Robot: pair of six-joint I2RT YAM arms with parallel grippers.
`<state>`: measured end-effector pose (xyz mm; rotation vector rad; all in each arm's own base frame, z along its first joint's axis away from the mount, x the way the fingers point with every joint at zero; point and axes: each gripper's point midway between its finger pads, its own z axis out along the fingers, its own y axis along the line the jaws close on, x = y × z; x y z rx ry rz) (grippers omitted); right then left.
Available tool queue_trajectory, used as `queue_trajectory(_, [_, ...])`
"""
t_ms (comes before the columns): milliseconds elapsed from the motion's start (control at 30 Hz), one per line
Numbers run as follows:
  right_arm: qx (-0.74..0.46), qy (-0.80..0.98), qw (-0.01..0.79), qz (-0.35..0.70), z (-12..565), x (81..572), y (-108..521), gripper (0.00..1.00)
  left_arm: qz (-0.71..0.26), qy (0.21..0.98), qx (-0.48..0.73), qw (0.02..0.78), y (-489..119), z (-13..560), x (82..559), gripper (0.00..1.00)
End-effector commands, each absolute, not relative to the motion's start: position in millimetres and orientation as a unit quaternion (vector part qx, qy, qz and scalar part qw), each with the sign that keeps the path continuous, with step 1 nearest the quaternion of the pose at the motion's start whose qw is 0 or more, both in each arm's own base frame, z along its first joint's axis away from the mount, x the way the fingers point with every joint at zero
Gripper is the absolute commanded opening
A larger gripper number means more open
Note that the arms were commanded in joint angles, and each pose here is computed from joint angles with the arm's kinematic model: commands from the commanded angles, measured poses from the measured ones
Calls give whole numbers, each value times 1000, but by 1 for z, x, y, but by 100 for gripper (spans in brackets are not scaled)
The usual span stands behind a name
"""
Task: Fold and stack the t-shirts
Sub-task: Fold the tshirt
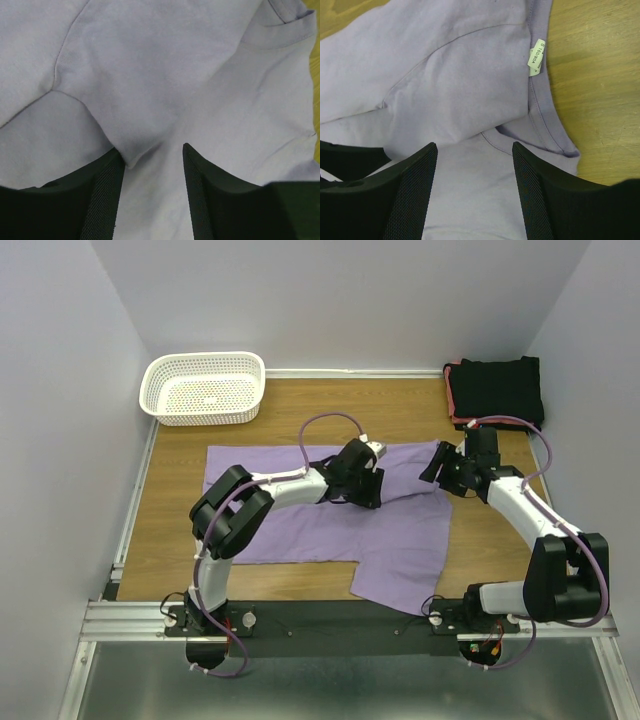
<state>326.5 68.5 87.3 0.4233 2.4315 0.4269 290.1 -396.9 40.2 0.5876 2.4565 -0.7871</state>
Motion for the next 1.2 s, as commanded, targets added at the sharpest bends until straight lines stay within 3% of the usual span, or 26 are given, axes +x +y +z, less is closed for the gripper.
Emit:
queue_trajectory(0, [159,919,320,168,87,327,68,69,-303,893,224,247,-407,53,292,42])
queue_trajectory(67, [160,920,316,164,83,326,66,67,-304,890,224,254,-408,59,296,29])
queue_trajectory(233, [138,926,312,163,79,325,68,63,-318,884,213,268,-412,74,314,11])
queue_trajectory(433, [121,934,270,202,64,321,84,55,-336,879,181,287,-404,92,351,7])
queue_trajectory(633, [102,934,270,212,67,332,89,30,-370,870,146,292,-403,103,381,6])
queue_trajectory(867, [83,937,234,247,54,338,104,27,-399,862,109,292,-399,107,404,6])
queue_trajectory(1167, [81,937,256,225,56,378,98,28,-398,862,93,300,-388,107,420,6])
